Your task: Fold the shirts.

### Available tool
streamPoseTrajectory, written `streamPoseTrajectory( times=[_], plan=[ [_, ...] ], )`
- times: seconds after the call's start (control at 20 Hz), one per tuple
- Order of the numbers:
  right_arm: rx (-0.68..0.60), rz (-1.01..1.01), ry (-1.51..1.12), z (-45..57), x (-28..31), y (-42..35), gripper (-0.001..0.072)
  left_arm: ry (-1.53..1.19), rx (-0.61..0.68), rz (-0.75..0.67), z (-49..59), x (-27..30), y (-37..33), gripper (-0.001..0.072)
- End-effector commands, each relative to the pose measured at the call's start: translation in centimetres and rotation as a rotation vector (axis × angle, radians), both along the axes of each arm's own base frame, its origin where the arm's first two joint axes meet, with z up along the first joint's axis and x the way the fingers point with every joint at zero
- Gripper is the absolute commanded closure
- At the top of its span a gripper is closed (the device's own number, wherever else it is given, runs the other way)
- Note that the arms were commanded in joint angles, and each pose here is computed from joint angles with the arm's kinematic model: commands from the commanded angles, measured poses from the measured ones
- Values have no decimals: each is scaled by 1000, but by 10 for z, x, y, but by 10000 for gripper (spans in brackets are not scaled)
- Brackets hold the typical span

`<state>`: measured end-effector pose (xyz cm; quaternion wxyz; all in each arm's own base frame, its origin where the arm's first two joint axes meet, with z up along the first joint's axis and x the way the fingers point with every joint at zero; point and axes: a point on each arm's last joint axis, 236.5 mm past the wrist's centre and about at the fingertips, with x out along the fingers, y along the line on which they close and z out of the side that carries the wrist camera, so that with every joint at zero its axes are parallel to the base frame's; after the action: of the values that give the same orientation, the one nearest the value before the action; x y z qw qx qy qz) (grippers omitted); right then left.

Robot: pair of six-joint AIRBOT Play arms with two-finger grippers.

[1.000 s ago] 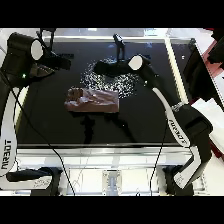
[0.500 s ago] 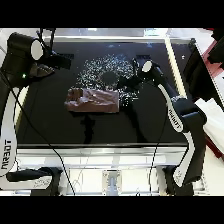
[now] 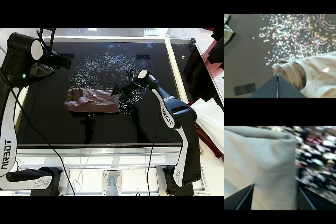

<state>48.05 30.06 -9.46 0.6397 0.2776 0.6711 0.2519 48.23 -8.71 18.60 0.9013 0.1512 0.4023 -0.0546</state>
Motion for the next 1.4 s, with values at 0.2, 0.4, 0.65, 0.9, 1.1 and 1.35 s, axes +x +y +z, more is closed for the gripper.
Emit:
streamPoseTrajectory(
  times=[0.2,0.4,0.65,0.9,1.1,1.35],
  plan=[
    [270,74,0,26,-23,77,661,1,6,2,0,0,1,684],
    [473,54,-110,86,-1,80,680,4,9,7,0,0,4,685],
    [357,-42,-281,140,45,-16,680,5,15,11,-1,0,6,685],
    [106,-215,-343,199,50,-183,681,4,13,11,-1,0,5,685],
    [-125,-368,-295,235,-4,-319,681,6,1,15,-1,-1,4,685],
    [-361,-582,-167,268,-114,-447,681,13,-27,6,-2,-2,-2,685]
  ],
)
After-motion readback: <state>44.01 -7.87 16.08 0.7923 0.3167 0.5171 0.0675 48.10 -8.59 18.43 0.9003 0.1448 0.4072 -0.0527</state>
